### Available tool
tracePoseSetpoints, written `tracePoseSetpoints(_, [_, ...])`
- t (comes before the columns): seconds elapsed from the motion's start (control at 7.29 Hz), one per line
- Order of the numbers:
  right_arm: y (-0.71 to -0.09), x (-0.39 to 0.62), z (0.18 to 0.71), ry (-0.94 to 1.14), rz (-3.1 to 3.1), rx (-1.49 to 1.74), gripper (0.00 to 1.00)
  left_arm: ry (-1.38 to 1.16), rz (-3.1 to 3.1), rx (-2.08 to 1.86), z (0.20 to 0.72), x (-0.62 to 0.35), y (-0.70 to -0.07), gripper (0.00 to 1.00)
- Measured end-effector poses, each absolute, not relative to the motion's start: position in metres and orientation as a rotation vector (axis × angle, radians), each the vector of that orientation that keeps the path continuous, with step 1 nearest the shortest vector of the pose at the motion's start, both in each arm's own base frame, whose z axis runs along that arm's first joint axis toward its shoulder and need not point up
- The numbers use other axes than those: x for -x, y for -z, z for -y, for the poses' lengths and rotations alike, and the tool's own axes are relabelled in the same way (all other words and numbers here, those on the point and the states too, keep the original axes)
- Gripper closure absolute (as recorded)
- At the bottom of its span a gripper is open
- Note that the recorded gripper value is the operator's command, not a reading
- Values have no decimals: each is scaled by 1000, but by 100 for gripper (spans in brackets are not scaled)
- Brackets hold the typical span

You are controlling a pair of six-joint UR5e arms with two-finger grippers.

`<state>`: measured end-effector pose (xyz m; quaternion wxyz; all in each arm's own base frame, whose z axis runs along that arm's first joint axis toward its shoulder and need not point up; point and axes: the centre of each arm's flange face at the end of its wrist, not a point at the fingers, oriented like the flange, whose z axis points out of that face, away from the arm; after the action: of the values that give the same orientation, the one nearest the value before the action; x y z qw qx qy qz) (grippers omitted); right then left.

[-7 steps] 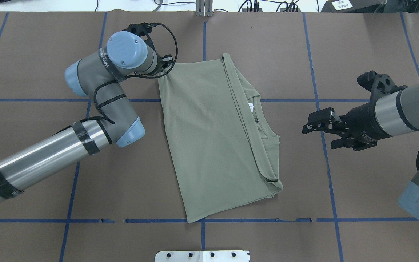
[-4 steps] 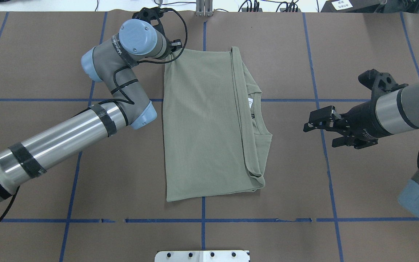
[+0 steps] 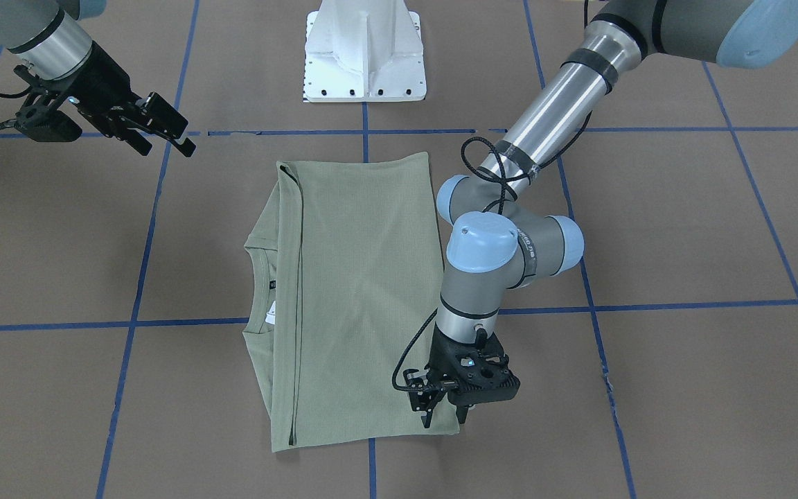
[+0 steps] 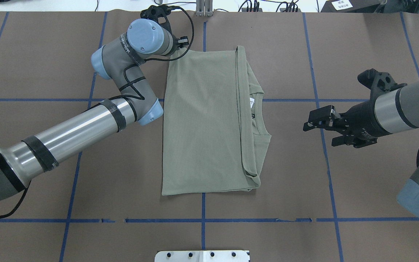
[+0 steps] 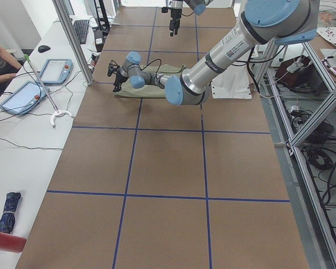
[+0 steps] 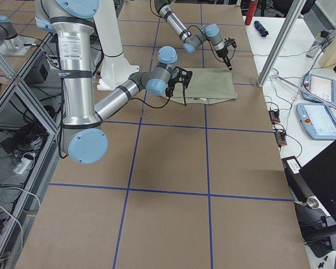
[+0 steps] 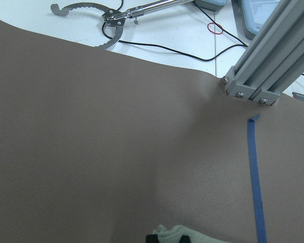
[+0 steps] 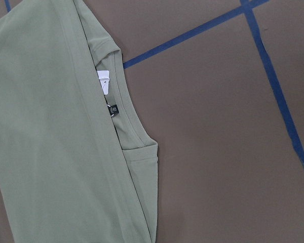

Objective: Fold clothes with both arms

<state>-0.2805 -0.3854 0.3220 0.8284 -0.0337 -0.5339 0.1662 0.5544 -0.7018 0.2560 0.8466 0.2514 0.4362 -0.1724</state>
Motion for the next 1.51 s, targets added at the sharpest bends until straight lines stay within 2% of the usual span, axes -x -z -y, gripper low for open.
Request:
tracePoseSetpoints(0.41, [-329, 288, 391, -347, 1111, 40, 0, 294, -936, -486, 712, -501, -248, 0])
tracePoseSetpoints(0.82, [-330, 322, 408, -275, 1043, -12, 0, 226, -909, -447, 659, -442, -255, 0])
tracePoseSetpoints(1.24, [-271, 407, 419, -156, 863, -48, 0, 138, -927, -445, 590, -388, -246, 0])
tracePoseSetpoints(1.51, [-244, 464, 403, -32, 824, -72, 0, 117, -931, -437, 568, -372, -244, 0])
